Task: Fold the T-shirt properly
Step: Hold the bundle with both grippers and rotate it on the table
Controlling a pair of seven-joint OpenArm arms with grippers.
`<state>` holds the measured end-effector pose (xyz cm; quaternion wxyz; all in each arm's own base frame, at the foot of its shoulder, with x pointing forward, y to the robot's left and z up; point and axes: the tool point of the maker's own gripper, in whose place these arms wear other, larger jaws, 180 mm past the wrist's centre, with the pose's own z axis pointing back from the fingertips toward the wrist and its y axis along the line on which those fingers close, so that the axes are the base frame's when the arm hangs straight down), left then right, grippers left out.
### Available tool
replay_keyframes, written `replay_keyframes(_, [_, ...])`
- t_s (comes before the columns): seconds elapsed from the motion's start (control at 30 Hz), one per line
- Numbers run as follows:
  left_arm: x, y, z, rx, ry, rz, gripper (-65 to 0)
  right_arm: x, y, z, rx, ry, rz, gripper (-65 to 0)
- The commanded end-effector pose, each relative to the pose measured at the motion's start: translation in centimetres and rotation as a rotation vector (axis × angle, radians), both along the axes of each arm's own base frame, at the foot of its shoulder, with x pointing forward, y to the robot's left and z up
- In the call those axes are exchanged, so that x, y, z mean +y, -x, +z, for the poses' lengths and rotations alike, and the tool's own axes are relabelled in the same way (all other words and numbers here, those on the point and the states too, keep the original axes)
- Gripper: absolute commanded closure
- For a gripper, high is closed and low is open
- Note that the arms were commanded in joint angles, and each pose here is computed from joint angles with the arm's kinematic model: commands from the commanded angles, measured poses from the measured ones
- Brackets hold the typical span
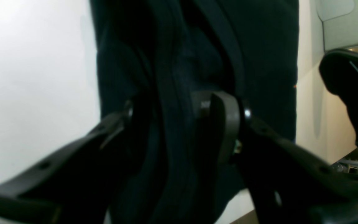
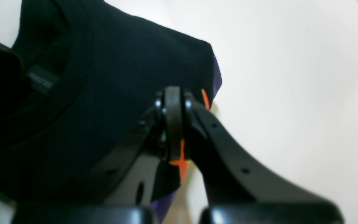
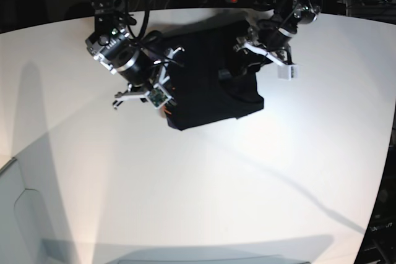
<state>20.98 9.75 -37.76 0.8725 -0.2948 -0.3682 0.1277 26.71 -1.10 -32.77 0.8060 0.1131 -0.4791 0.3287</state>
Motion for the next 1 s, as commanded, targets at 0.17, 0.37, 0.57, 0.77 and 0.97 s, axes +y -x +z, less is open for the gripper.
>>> replay_keyframes(0.17, [-0.2,-0.4,3.1,-0.096,0.044,-0.009,-29.4,0.4,-0.4,1.2,-0.040,-0.034,0.004,0.0])
replay_keyframes(0.37, [-0.6,-0.5,1.6,-0.055,0.066,-0.024,-29.4,0.4,-0.4,1.2,-0.040,-0.034,0.004,0.0])
replay_keyframes(0.57, [-0.7,-0.4,1.3,-0.046,0.071,-0.023,-28.8,0.4,-0.5,1.2,-0.040,-0.034,0.004,0.0])
replay_keyframes(0.77, [-0.7,-0.5,1.5,-0.057,0.072,-0.023,-17.6,0.4,-0.5,1.2,-0.040,-0.034,0.004,0.0])
replay_keyframes(0.97, [-0.9,-0.5,1.7,-0.062,0.074,-0.025,0.0,0.4,-0.5,1.2,-0.039,-0.034,0.004,0.0])
